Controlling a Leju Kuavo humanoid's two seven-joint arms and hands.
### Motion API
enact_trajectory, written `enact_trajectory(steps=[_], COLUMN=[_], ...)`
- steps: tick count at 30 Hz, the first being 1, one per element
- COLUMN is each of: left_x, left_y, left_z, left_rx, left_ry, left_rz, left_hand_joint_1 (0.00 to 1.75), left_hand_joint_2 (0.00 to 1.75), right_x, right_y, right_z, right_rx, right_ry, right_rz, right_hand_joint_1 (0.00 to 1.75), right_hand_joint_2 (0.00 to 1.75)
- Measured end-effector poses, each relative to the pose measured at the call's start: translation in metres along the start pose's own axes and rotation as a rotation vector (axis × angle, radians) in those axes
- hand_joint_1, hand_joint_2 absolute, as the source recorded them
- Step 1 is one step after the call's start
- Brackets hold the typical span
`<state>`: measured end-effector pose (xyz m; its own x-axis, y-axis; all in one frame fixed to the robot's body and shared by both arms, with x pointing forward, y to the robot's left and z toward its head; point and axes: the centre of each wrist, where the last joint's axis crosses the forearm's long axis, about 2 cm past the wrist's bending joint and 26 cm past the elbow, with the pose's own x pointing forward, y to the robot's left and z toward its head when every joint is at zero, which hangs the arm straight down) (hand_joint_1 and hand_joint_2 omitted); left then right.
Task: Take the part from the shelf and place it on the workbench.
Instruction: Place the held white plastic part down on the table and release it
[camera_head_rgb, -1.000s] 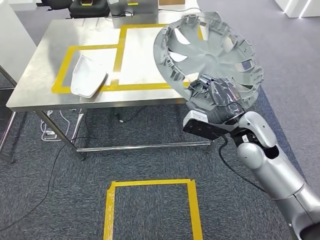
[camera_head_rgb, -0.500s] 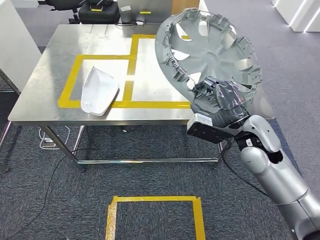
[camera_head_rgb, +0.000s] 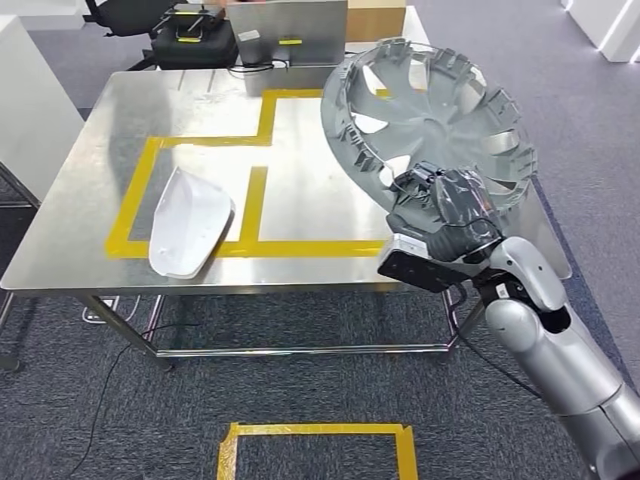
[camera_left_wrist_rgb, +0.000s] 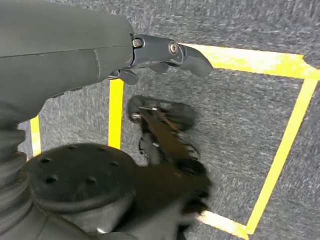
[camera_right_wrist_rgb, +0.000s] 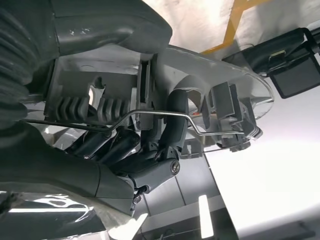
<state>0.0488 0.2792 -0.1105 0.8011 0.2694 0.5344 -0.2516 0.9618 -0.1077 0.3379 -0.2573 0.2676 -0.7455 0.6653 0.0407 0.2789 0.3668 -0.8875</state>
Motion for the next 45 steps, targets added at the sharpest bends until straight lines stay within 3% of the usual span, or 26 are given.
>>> enact_trajectory(steps=[10, 22, 39, 42, 43, 45], left_x=[0.0, 0.011, 0.012, 0.012, 0.013, 0.013], left_y=[-0.001, -0.006, -0.006, -0.006, -0.006, -0.006], left_z=[0.0, -0.005, -0.006, -0.006, -0.006, -0.007], left_rx=[-0.009, -0.039, -0.053, -0.051, -0.047, -0.031], left_ry=[0.0, -0.029, -0.031, -0.031, -0.031, -0.034], left_rz=[-0.024, -0.038, -0.048, -0.064, -0.071, -0.085], left_hand_joint_1=[0.0, 0.0, 0.0, 0.0, 0.0, 0.0], left_hand_joint_2=[1.75, 1.75, 1.75, 1.75, 1.31, 0.44], right_x=[0.002, 0.0, -0.005, -0.009, -0.011, -0.013], right_y=[0.012, 0.053, 0.075, 0.087, 0.091, 0.1], right_z=[0.0, 0.011, 0.019, 0.03, 0.034, 0.043], right_rx=[0.063, 0.214, 0.294, 0.346, 0.363, 0.398], right_ry=[0.001, 0.056, 0.112, 0.146, 0.159, 0.182], right_rz=[-0.011, -0.051, -0.083, -0.098, -0.101, -0.11], right_hand_joint_1=[1.75, 1.75, 1.75, 0.44, 0.0, 0.0], right_hand_joint_2=[1.75, 1.75, 1.75, 1.75, 1.75, 1.75])
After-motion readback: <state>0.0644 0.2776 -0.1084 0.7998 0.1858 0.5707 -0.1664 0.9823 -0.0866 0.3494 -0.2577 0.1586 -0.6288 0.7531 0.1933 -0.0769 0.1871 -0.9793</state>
